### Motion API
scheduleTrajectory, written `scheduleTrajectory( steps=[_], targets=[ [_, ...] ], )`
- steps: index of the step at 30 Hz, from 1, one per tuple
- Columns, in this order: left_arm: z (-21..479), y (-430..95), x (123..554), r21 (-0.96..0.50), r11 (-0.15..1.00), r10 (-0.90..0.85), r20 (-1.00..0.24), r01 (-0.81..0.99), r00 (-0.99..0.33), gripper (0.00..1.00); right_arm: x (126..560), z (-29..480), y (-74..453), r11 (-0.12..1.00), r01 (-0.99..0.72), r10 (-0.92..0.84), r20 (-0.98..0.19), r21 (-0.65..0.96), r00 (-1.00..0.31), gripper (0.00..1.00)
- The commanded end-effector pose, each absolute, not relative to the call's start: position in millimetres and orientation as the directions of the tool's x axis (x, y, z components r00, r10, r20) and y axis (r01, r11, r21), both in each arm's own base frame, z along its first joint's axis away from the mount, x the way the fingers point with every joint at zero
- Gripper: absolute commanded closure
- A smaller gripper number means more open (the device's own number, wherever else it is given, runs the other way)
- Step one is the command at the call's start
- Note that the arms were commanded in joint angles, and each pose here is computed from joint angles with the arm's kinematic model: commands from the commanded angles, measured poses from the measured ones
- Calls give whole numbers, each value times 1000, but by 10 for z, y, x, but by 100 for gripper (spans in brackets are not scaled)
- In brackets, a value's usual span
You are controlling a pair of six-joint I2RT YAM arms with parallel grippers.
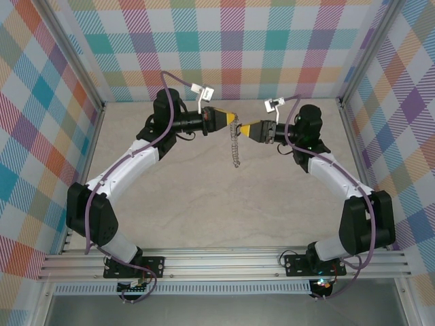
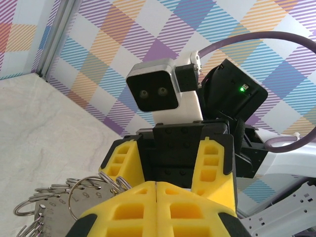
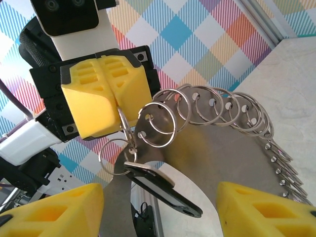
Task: Put the keys on the keyring
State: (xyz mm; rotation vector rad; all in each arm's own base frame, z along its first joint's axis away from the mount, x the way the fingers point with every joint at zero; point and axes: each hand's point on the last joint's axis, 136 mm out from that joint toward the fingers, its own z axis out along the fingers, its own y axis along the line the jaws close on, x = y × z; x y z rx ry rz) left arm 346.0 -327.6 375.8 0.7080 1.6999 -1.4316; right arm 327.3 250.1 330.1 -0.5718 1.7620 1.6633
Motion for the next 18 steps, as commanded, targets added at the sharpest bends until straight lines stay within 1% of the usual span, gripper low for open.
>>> scheduleTrajectory(
  steps=[1, 5, 7, 15, 18],
  targets=[
    [4005, -3290, 3324, -485, 163, -96, -874, 859, -476, 100, 3267, 3418, 2554, 72, -740, 105, -743, 669, -661, 38],
    [4007, -3301, 3307, -486, 153, -91, -874, 861, -477, 100, 3301, 3394, 2571, 73, -736, 102, -739, 673, -666, 40],
    [3992, -3303, 3311, -488, 154, -90, -873, 859, -479, 100, 3316, 3397, 2573, 71, -737, 103, -740, 672, -665, 43],
    [3995, -3295, 3322, -490, 163, -95, -872, 857, -480, 100, 3224, 3417, 2585, 35, -740, 81, -740, 671, -667, 68],
    [3997, -3293, 3331, -489, 167, -98, -872, 856, -479, 100, 3177, 3422, 2589, 25, -743, 70, -742, 669, -667, 80]
  ],
)
